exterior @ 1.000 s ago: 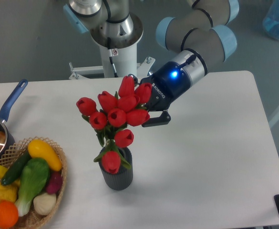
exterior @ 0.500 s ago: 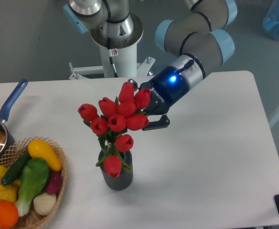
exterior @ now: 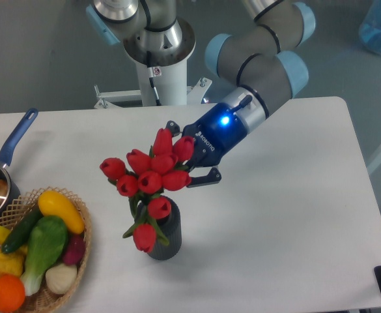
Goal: Insert the flowers into the vase
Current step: 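Push the tulip stems deeper into the vase, tilting the bunch upright, then open the gripper, release the tulips, and lift away from the vase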
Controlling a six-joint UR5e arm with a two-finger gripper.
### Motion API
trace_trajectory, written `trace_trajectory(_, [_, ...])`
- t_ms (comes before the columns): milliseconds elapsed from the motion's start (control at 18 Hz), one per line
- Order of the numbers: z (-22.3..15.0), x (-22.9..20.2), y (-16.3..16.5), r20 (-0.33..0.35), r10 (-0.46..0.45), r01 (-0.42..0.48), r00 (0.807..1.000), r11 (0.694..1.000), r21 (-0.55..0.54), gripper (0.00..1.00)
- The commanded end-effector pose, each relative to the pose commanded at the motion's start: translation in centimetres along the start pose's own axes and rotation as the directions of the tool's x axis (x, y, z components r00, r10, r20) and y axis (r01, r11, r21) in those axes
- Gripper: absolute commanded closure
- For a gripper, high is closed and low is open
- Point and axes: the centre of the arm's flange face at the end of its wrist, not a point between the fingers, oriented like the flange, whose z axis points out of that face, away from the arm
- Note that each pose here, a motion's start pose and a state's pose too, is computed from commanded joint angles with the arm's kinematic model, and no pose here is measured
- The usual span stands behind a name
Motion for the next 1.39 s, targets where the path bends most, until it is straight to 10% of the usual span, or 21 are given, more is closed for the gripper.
trace_trajectory(889, [1.0, 0.1, 5.3, -0.01, -0.019, 0.019, 1.0, 0.999, -0.041, 0.89])
trace_trajectory(1167, [0.9, -0.3, 5.8, -0.008, -0.03, 0.03, 1.0, 0.999, -0.041, 0.56])
trace_trajectory(1278, [0.7, -0.4, 5.9, -0.005, -0.034, 0.034, 0.999, 0.999, -0.04, 0.3])
trace_trajectory(1333, [0.7, -0.4, 6.0, -0.002, -0.038, 0.038, 0.999, 0.998, -0.046, 0.0])
trace_trajectory(1389, [0.6, -0.5, 6.2, 0.005, -0.037, 0.037, 0.999, 0.997, -0.064, 0.0])
